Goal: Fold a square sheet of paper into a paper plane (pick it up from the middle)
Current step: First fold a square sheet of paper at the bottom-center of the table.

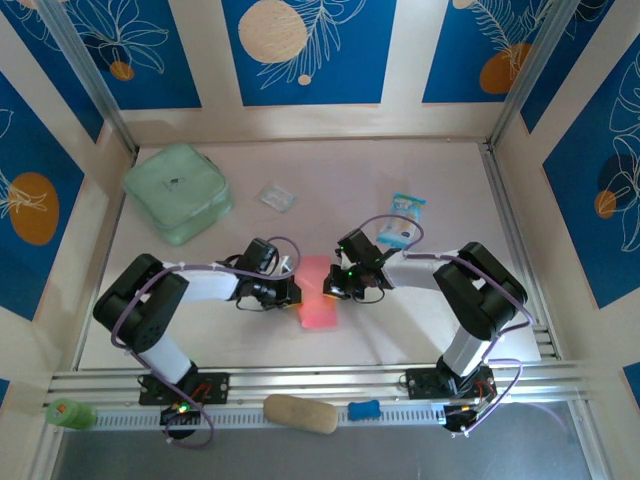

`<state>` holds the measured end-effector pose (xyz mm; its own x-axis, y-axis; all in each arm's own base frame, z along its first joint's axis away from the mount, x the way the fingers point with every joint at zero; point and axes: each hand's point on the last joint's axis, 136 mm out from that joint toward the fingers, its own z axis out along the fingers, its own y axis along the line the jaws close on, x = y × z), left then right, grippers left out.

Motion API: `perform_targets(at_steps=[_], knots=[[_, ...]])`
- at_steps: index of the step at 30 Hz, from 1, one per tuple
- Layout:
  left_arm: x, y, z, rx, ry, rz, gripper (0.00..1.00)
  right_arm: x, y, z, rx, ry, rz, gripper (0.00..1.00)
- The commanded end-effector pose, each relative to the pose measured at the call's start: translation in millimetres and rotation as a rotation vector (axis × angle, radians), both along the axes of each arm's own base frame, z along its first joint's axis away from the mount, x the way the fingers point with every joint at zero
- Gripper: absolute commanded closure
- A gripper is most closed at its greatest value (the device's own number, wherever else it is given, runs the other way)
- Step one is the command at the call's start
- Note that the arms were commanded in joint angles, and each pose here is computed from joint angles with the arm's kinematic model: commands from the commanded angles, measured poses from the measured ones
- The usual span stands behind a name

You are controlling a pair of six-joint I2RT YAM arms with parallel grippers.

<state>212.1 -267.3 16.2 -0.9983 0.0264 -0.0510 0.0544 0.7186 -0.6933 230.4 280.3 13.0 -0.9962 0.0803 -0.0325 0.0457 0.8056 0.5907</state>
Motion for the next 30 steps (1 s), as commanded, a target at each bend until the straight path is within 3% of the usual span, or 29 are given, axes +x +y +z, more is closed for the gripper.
perform_targets(at_steps=[1, 7, 10, 18, 25, 30], knots=[[-20.8, 19.5, -14.9, 0.099, 0.057, -0.009, 1.00, -41.2, -36.7, -38.5, -0.174, 0.153, -0.009, 1.00], [-3.6, -7.1, 33.8, -0.075, 0.015, 0.038, 1.00, -40.4, -36.8, -37.6, -0.176, 0.152, -0.011, 1.00], [-5.8, -14.1, 39.8, -0.106, 0.026, 0.031, 1.00, -40.7, -36.5, -37.3, -0.177, 0.150, -0.009, 1.00], [-26.4, -9.8, 10.2, -0.077, 0.092, 0.011, 1.00, -40.9, -37.0, -36.7, -0.179, 0.151, -0.011, 1.00], [-53.7, 21.3, -31.4, 0.059, 0.130, -0.017, 1.00, -42.3, -39.1, -37.7, -0.184, 0.152, -0.015, 1.00], [-53.3, 23.1, -26.2, 0.057, 0.111, -0.013, 1.00, -42.2, -39.7, -37.1, -0.187, 0.152, -0.016, 1.00]])
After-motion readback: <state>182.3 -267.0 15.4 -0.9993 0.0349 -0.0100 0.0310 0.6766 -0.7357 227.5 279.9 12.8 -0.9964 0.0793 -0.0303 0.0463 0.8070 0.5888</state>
